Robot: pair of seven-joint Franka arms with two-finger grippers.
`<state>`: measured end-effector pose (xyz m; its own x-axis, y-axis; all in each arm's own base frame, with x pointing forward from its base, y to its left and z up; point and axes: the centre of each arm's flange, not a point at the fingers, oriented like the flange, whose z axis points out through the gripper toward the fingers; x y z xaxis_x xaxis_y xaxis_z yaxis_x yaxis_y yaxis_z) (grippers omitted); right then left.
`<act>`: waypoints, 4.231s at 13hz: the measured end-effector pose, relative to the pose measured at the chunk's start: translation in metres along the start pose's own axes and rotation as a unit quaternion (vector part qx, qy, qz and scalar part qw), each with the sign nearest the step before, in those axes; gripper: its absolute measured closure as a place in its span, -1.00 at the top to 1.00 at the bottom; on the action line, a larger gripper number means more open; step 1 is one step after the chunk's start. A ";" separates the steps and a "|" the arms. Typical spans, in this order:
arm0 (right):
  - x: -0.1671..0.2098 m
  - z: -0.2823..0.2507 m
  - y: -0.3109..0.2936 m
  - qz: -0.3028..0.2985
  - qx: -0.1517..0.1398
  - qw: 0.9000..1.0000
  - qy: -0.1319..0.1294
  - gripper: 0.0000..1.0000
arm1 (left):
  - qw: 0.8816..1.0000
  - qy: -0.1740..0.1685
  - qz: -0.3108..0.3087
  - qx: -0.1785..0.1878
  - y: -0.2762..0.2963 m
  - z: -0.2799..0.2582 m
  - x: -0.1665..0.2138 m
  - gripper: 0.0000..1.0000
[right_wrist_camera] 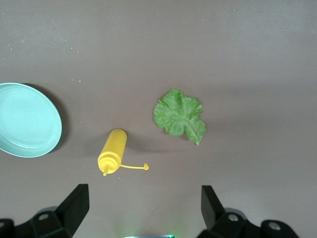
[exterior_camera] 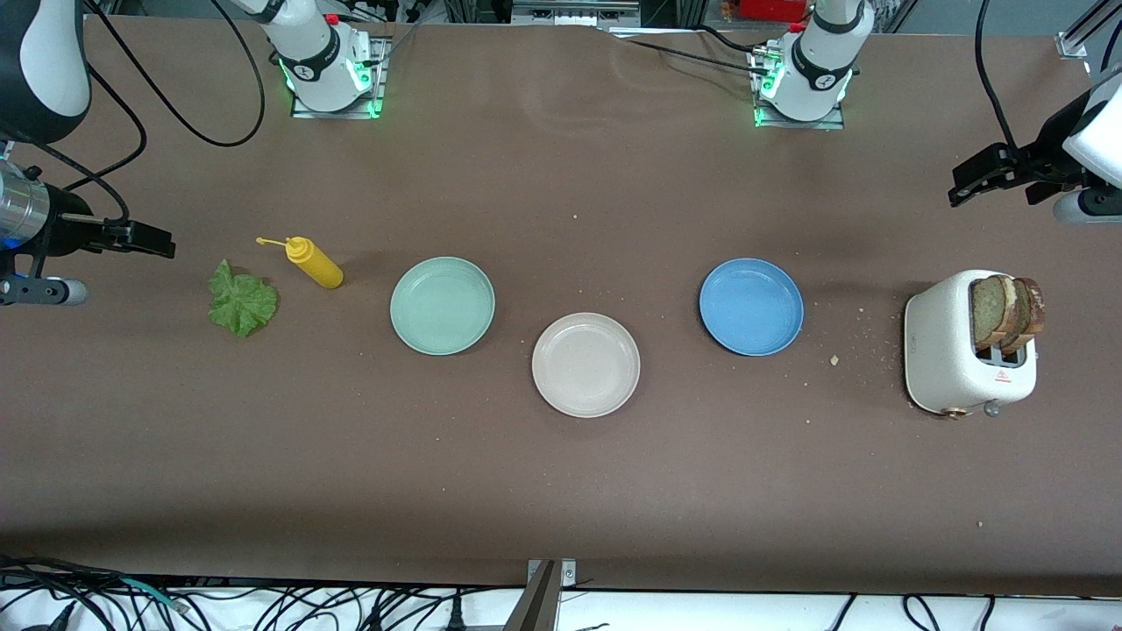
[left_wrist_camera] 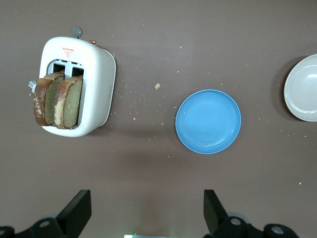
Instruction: Make sandwich in beige plate with both arms
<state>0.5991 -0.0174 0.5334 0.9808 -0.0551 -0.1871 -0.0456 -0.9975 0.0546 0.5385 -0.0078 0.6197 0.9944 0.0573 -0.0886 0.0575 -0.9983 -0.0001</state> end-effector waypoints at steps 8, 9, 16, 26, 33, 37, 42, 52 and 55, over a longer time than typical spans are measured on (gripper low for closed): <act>0.000 0.000 0.000 0.000 0.000 1.000 0.000 1.00 | 1.000 0.000 0.004 0.000 0.005 0.000 0.000 1.00; 0.000 0.000 0.000 0.000 0.000 1.000 0.000 1.00 | 1.000 0.000 0.004 0.000 0.005 0.000 0.000 1.00; 0.000 0.000 0.000 0.000 0.000 1.000 0.000 1.00 | 1.000 0.000 0.004 0.000 0.005 0.000 0.000 1.00; 0.000 0.000 0.000 0.000 0.000 1.000 0.000 1.00 | 0.999 -0.036 -0.003 0.000 -0.014 0.017 0.003 1.00; 0.000 0.000 0.000 0.000 0.000 1.000 0.000 1.00 | 0.997 -0.076 -0.003 0.012 -0.041 0.061 0.025 1.00; 0.000 0.000 0.001 0.000 0.000 1.000 0.000 1.00 | 0.998 -0.054 0.031 0.011 -0.063 0.100 0.040 1.00; 0.000 0.000 0.000 0.000 0.000 1.000 0.000 1.00 | 0.998 -0.025 0.052 0.006 -0.108 0.159 0.045 1.00; 0.000 0.000 0.000 0.000 0.000 1.000 0.000 1.00 | 0.997 0.000 0.076 0.005 -0.134 0.217 0.045 1.00; 0.000 0.000 0.000 0.000 0.000 1.000 0.000 1.00 | 0.997 0.001 0.081 0.013 -0.137 0.215 0.046 1.00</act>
<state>0.5992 -0.0180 0.5331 0.9806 -0.0560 -0.1876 -0.0465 -0.9974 0.0547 0.5571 0.1303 0.4010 0.9905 -0.1054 -0.0881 -0.1069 -0.9942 -0.0120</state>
